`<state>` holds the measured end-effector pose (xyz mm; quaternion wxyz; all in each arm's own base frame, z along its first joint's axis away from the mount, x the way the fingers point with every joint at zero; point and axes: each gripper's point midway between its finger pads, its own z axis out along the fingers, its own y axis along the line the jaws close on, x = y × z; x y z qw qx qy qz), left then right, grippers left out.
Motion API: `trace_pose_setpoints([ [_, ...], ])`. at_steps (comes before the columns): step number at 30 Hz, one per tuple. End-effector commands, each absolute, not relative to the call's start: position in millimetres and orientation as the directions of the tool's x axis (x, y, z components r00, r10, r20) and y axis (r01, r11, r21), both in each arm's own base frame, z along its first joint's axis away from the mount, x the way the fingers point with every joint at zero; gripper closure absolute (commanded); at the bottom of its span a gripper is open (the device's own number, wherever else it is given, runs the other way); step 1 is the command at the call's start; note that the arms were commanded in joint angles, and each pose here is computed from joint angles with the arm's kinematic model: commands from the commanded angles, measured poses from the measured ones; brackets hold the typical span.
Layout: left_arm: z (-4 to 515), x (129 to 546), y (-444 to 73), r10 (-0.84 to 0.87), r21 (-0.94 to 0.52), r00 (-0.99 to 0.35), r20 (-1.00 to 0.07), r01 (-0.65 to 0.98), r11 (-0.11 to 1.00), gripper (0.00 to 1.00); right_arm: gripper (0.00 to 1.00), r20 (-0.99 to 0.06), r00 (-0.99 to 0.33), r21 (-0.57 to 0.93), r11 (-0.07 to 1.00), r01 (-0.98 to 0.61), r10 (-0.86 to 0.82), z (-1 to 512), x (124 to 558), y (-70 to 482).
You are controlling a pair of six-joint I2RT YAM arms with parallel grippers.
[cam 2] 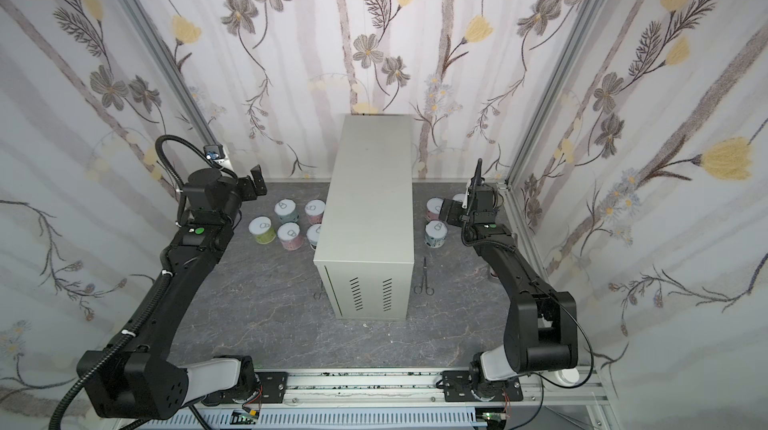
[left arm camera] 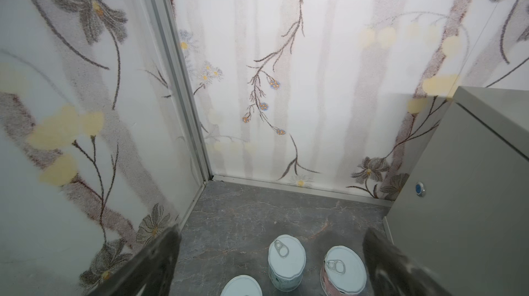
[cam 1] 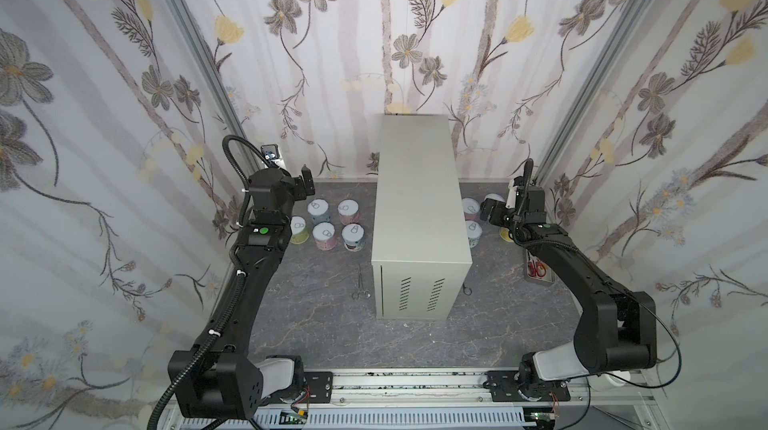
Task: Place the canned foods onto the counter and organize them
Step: 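Grasp the nearest light-blue can with the right gripper while the left arm rises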
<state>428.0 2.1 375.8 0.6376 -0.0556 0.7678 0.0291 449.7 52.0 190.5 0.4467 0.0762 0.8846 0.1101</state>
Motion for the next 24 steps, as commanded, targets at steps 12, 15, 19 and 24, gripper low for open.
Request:
trace_pose_setpoints([
  [12, 352, 396, -37, -0.085, -0.124, -0.376, -0.923, 0.082, 0.989, 0.0, 0.0, -0.628, -0.763, 0.234, 0.972, 0.001, 0.152, 100, 481, 78],
  [15, 348, 396, -36, -0.07, -0.11, -0.404, -0.912, 0.075, 0.991, 0.0, 0.0, -0.622, -0.77, 0.245, 0.969, -0.016, 0.144, 93, 487, 85],
  [19, 343, 396, -33, -0.064, -0.098, -0.412, -0.909, 0.061, 0.993, 0.0, 0.0, -0.601, -0.788, 0.234, 0.972, -0.014, 0.133, 81, 492, 89],
  [24, 340, 398, -34, -0.07, -0.105, -0.418, -0.906, 0.06, 0.993, 0.0, 0.0, -0.594, -0.802, 0.167, 0.985, -0.037, 0.071, 67, 491, 96],
])
